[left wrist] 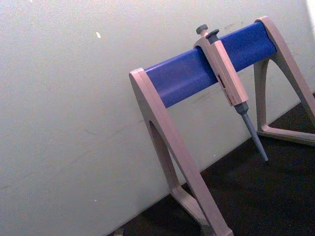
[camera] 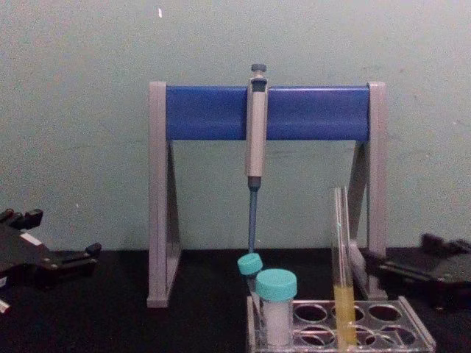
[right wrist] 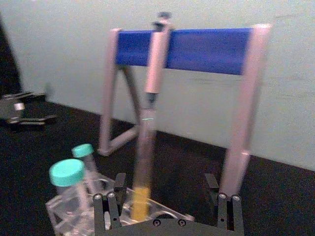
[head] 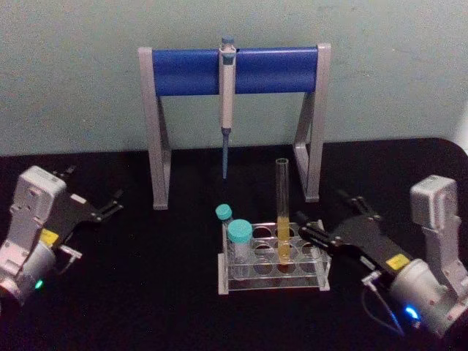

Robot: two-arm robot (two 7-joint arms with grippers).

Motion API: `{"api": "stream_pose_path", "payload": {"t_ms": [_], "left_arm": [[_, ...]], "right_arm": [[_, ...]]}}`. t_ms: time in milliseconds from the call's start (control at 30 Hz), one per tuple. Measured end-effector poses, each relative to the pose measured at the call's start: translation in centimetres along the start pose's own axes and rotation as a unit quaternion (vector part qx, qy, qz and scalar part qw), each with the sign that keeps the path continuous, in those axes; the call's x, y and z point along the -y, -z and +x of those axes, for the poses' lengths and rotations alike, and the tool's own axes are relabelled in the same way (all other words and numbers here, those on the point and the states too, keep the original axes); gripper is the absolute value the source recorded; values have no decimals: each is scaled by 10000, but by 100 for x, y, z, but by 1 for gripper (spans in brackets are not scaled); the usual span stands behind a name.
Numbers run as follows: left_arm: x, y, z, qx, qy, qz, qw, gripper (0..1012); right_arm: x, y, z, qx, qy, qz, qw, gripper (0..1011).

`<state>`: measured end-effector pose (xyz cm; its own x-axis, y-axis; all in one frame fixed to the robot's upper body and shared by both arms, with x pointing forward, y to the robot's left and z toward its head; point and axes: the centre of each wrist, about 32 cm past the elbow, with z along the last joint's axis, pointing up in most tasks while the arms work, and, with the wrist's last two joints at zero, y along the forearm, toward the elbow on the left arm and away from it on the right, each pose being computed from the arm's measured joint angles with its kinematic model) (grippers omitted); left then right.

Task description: Pick up the test tube from the test tube rack, shake it, then place it back into the test tube rack.

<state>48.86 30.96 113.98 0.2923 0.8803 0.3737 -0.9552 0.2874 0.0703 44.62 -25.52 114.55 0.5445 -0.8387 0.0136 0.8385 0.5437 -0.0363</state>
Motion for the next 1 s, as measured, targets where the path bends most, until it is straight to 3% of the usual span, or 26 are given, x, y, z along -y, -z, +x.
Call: {"api": "stream_pose_path", "payload": {"t_ms": [133, 267, 433, 667, 1000], "left_arm": [[0, 0, 0, 0, 0, 0, 10000, 1010], [0, 0, 0, 0, 0, 0, 10000, 1010], [0, 0, 0, 0, 0, 0, 10000, 1010], [0, 0, 0, 0, 0, 0, 10000, 1010], [0, 0, 0, 0, 0, 0, 10000, 1010]], "right_arm": [[123, 31, -9, -2, 498, 88, 9987, 1000], [199, 92, -13, 59, 1067, 99, 9942, 1000], [225, 193, -12, 71, 1429, -13, 9897, 1000], [214, 357, -35, 89, 1677, -333, 9852, 1000], [166, 502, -29, 81, 1674, -737, 9831, 1000]]}}
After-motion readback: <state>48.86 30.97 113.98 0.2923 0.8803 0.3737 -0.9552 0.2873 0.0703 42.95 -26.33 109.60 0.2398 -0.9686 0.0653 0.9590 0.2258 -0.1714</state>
